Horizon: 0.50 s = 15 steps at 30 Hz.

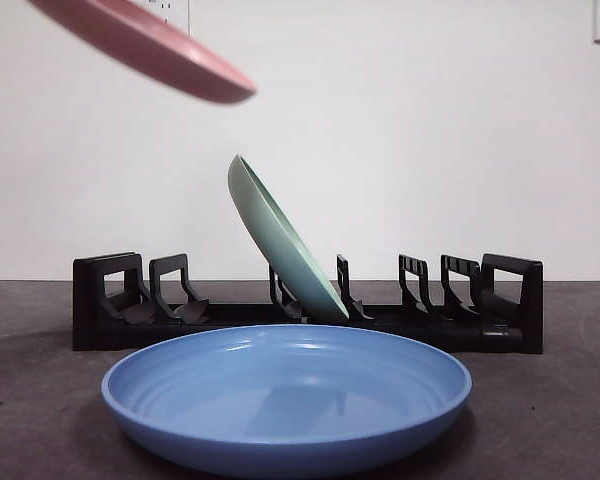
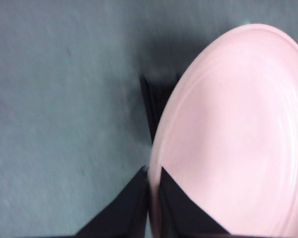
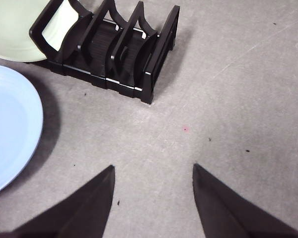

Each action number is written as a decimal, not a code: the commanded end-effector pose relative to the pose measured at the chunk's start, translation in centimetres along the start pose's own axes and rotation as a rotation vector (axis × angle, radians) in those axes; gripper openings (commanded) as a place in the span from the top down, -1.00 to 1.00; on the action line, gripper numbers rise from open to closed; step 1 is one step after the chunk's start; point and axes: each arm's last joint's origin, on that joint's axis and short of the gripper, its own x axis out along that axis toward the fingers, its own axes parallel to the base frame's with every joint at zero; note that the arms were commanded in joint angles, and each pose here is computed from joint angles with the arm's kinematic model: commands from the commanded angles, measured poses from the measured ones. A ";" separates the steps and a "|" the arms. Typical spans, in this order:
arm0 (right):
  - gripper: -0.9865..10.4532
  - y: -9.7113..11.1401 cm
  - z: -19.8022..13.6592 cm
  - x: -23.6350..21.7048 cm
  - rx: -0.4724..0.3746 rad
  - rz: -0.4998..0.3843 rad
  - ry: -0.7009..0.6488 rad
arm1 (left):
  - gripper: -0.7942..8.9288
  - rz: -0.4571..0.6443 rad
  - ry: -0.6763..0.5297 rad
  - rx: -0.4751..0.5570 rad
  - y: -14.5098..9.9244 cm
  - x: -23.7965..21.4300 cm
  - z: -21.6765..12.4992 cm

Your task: Place the plate

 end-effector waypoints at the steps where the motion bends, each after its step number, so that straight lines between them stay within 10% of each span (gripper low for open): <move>1: 0.39 0.0 0.4 -0.2 -0.006 -0.002 -0.024 | 0.80 -0.005 0.076 0.001 -0.4 0.6 -2.4; 15: 0.39 0.0 0.5 -0.2 -0.004 0.002 -0.026 | 0.81 -0.215 0.086 -0.116 -2.2 4.7 -13.0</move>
